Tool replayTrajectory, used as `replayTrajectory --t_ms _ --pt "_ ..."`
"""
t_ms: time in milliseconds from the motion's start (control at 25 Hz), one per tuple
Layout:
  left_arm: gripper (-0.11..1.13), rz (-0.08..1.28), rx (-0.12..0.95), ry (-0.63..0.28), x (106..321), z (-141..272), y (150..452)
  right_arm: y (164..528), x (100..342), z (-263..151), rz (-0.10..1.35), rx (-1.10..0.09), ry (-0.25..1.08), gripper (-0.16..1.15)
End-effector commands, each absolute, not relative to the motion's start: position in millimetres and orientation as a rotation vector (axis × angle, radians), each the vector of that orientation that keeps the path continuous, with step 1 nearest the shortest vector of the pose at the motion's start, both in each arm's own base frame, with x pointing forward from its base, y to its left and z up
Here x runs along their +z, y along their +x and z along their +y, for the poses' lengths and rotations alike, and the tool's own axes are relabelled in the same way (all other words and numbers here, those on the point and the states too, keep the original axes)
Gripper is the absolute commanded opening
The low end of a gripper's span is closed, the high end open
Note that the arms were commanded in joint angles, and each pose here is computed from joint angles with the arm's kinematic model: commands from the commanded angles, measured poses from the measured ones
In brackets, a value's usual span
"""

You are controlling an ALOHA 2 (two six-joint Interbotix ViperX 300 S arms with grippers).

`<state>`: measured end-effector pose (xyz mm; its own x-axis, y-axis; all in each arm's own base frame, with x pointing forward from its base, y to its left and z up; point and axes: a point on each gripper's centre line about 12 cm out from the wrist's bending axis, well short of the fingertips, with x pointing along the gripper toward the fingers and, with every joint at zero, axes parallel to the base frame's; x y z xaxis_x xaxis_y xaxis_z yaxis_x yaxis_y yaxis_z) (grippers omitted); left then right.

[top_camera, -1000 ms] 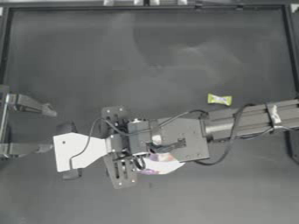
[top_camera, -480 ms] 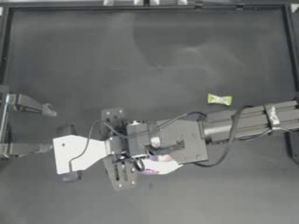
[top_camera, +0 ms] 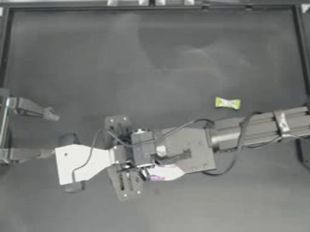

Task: Put candy in bag

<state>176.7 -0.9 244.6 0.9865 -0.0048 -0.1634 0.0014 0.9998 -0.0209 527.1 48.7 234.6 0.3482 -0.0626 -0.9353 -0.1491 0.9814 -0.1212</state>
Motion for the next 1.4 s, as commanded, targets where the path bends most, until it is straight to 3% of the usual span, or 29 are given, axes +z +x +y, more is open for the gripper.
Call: replayTrajectory --t_ms 40,400,800,1400 --pt "1.01 0.15 -0.001 -0.024 249.2 -0.6 178.0 528.1 255.6 50.5 1.164 0.059 -0.196 0.7" --pt "1.01 0.152 -0.001 -0.024 248.4 -0.6 178.1 528.2 256.0 50.5 1.164 0.058 -0.196 0.54" --pt "1.01 0.163 0.002 -0.044 244.0 -0.5 177.3 526.3 258.4 49.6 1.16 0.061 -0.211 0.16" --pt "1.01 0.18 0.004 -0.063 238.5 -0.4 176.2 515.3 272.2 45.1 1.126 0.043 -0.236 0.1"
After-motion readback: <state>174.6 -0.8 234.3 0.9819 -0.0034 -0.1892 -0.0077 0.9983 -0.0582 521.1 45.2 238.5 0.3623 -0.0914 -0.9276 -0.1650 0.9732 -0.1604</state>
